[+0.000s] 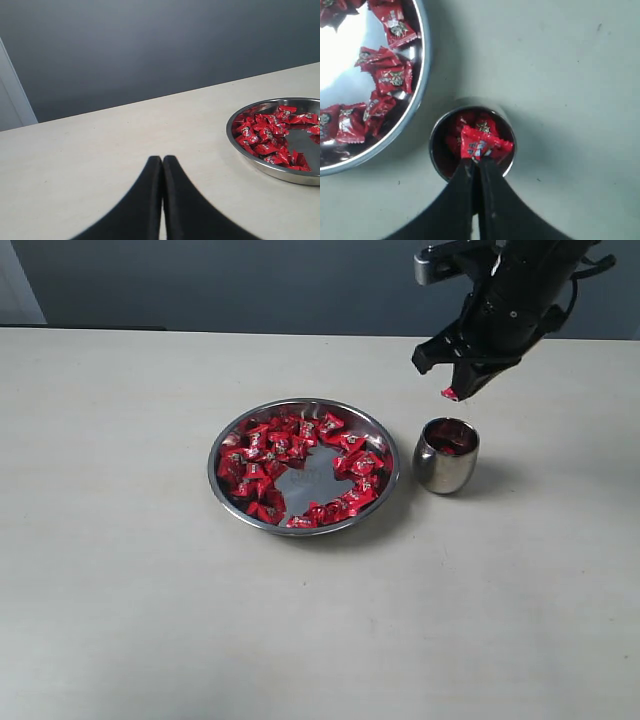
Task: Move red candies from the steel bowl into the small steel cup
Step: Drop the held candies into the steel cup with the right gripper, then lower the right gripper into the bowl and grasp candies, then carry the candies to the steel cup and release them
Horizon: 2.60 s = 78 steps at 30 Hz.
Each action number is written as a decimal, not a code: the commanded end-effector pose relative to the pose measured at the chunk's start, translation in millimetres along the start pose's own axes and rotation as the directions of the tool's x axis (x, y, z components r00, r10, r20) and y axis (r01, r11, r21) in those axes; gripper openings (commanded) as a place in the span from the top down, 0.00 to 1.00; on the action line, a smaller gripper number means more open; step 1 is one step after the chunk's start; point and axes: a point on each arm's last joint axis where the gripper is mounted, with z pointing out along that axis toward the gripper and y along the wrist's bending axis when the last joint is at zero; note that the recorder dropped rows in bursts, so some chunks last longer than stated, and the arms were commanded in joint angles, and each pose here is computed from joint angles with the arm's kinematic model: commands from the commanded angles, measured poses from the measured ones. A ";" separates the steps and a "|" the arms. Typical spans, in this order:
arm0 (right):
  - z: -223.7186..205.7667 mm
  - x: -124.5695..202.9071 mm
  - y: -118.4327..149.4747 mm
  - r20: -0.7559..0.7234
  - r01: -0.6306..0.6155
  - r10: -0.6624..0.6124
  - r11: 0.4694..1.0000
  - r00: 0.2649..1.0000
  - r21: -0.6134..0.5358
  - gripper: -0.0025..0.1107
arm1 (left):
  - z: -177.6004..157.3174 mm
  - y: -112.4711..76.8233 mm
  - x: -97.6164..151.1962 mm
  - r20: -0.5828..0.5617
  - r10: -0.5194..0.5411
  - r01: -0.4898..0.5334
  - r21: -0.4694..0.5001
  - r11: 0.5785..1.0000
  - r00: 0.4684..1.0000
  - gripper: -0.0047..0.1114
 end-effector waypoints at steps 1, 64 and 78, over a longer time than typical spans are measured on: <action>-4.4 2.9 -1.0 -0.013 -0.006 0.005 1.000 1.000 -0.017 0.98 | -0.1 -0.1 0.8 0.005 -0.004 0.004 -0.001 1.000 1.000 0.94; 142.5 -20.7 148.2 0.112 0.226 -0.200 0.919 0.973 -0.323 0.69 | -0.1 -0.1 0.8 0.005 -0.004 0.004 0.000 1.000 1.000 0.94; 109.7 -26.4 137.7 0.146 0.279 -0.252 0.937 0.957 -0.211 0.98 | -0.1 -0.1 0.8 0.005 -0.004 0.004 0.000 1.000 1.000 0.94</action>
